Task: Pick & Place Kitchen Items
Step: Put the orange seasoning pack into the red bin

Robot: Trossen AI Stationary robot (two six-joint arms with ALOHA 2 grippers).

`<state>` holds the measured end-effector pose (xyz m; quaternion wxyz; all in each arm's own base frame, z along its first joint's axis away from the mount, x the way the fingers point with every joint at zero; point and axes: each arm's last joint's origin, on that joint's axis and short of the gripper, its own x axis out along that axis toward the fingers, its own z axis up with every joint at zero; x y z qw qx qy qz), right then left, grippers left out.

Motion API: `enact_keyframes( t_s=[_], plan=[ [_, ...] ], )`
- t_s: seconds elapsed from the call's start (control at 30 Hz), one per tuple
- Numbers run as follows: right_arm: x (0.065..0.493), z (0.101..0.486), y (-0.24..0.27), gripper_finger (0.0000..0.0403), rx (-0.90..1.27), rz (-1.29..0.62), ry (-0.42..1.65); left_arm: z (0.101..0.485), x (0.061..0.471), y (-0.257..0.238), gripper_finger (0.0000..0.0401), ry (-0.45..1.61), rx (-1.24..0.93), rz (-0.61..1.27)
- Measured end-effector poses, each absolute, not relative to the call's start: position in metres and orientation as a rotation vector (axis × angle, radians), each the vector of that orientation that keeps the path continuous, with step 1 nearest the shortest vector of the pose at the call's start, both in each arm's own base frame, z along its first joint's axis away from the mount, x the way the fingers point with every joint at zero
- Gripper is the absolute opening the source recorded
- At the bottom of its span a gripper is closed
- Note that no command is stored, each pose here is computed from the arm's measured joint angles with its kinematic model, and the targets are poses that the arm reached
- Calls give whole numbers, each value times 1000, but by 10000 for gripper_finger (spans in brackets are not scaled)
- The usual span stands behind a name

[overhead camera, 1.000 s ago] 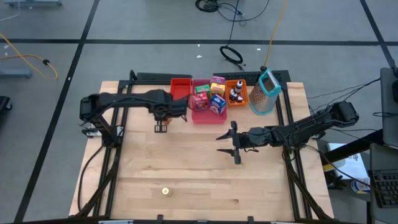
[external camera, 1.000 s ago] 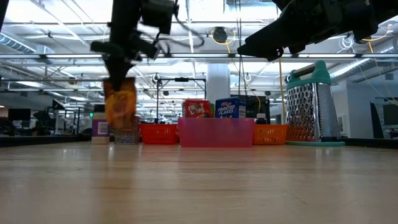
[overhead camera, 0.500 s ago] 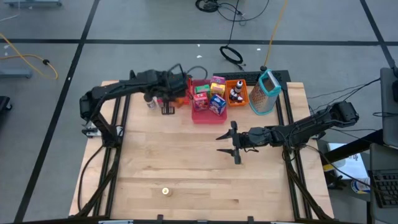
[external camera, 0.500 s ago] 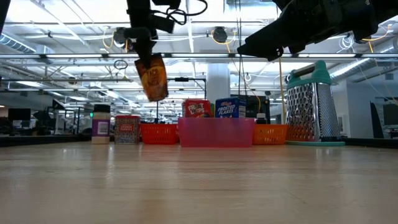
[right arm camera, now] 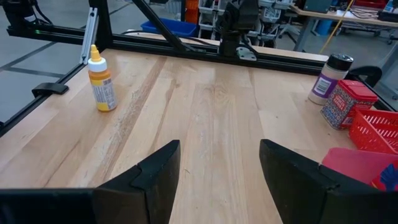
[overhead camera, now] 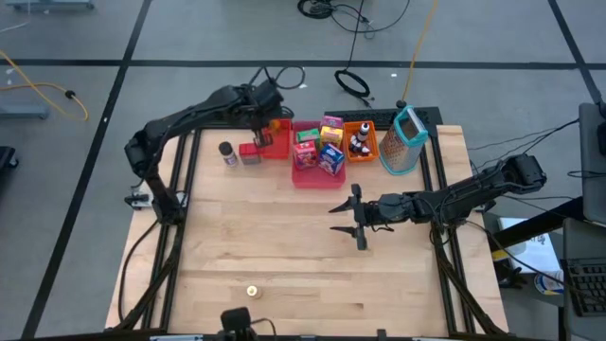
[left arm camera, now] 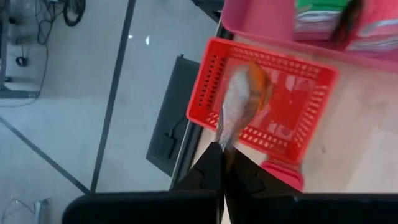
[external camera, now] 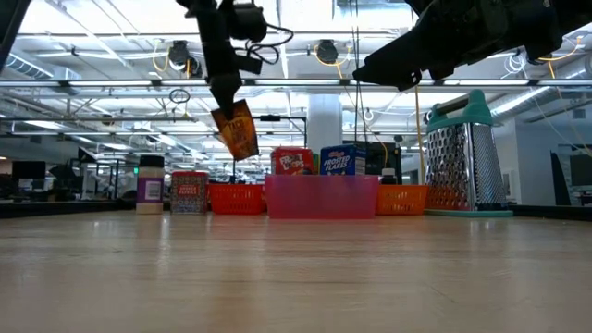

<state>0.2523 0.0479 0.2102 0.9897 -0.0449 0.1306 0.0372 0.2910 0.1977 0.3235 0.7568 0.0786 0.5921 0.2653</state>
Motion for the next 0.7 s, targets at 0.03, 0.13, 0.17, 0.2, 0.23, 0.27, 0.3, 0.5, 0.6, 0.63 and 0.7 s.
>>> enact_keyframes(
  t_s=[0.03, 0.13, 0.17, 0.2, 0.23, 0.27, 0.3, 0.5, 0.6, 0.63, 0.7],
  plan=[
    [252, 210, 48, 212, -90, 75, 261, 320, 291, 202, 0, 1297, 161, 583],
    [252, 210, 48, 212, -90, 74, 262, 310, 292, 215, 0, 1314, 141, 598],
    [252, 210, 48, 212, -90, 74, 262, 307, 293, 219, 0, 1317, 135, 600],
    [252, 210, 48, 212, -90, 74, 261, 304, 294, 222, 0, 1317, 129, 588],
    [252, 210, 48, 212, -90, 74, 261, 301, 294, 225, 0, 1320, 124, 573],
    [252, 210, 48, 212, -90, 74, 262, 299, 293, 228, 0, 1323, 121, 567],
    [252, 210, 48, 212, -90, 74, 262, 296, 293, 232, 0, 1325, 118, 569],
    [252, 210, 48, 212, -90, 74, 261, 282, 297, 250, 0, 1307, 93, 574],
    [252, 210, 48, 212, -90, 74, 262, 273, 297, 257, 0, 1316, 68, 556],
    [252, 210, 48, 212, -90, 74, 262, 270, 298, 258, 0, 1323, 65, 544],
    [252, 210, 48, 212, -90, 74, 262, 264, 300, 260, 0, 1330, 66, 538]
  ],
)
